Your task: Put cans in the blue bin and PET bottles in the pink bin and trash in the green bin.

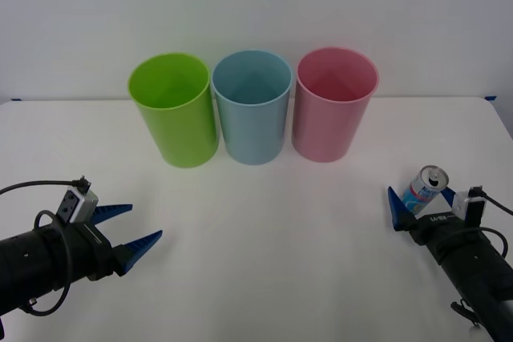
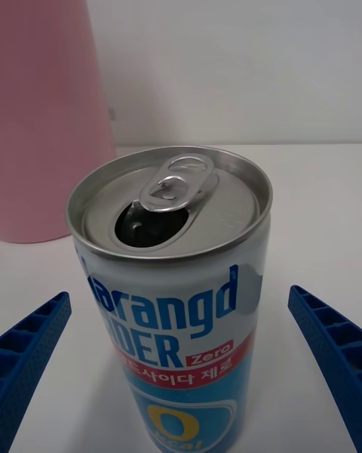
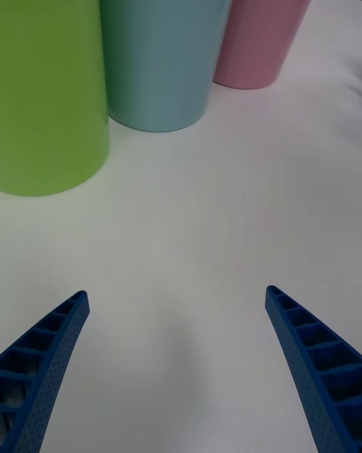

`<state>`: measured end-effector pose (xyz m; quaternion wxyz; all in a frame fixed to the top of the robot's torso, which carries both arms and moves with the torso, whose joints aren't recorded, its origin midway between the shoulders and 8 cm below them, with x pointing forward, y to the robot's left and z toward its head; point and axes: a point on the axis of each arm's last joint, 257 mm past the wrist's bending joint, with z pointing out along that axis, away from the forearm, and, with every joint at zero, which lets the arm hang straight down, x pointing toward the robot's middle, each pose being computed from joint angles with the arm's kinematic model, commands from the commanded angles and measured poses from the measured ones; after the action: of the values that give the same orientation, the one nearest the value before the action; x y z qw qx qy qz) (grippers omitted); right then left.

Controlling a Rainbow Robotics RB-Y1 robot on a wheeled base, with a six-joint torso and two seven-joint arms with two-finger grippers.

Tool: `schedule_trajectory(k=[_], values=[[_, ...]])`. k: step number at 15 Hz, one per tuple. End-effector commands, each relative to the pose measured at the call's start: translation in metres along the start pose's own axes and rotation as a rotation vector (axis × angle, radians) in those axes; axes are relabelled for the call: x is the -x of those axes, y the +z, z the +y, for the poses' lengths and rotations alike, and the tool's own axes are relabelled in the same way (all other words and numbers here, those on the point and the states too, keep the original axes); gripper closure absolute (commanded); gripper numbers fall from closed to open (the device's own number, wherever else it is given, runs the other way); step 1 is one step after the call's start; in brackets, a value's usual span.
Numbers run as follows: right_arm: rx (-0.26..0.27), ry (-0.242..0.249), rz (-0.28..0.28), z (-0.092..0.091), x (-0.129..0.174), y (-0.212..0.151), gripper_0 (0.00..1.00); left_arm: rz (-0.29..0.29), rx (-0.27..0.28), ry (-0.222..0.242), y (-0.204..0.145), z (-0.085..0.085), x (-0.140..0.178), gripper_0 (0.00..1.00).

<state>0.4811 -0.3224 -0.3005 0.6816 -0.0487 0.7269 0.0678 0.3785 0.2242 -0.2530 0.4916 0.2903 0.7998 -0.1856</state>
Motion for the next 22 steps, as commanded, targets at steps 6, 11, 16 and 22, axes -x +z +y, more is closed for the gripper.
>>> schedule_trajectory(k=[6,11,16,22], values=[[-0.004,-0.013,-0.004,-0.001,0.001,0.001,1.00,0.000,0.000,0.000,0.000,0.000,0.000,0.21],[0.005,-0.014,-0.011,0.002,0.003,0.001,1.00,0.000,0.000,0.000,0.000,0.000,0.000,0.21],[0.060,0.021,-0.077,0.013,0.019,-0.005,1.00,0.000,0.000,0.000,0.000,0.000,0.000,0.21],[0.165,-0.045,-0.205,0.033,0.069,-0.047,1.00,0.000,0.000,0.000,0.000,0.000,0.000,0.21]])
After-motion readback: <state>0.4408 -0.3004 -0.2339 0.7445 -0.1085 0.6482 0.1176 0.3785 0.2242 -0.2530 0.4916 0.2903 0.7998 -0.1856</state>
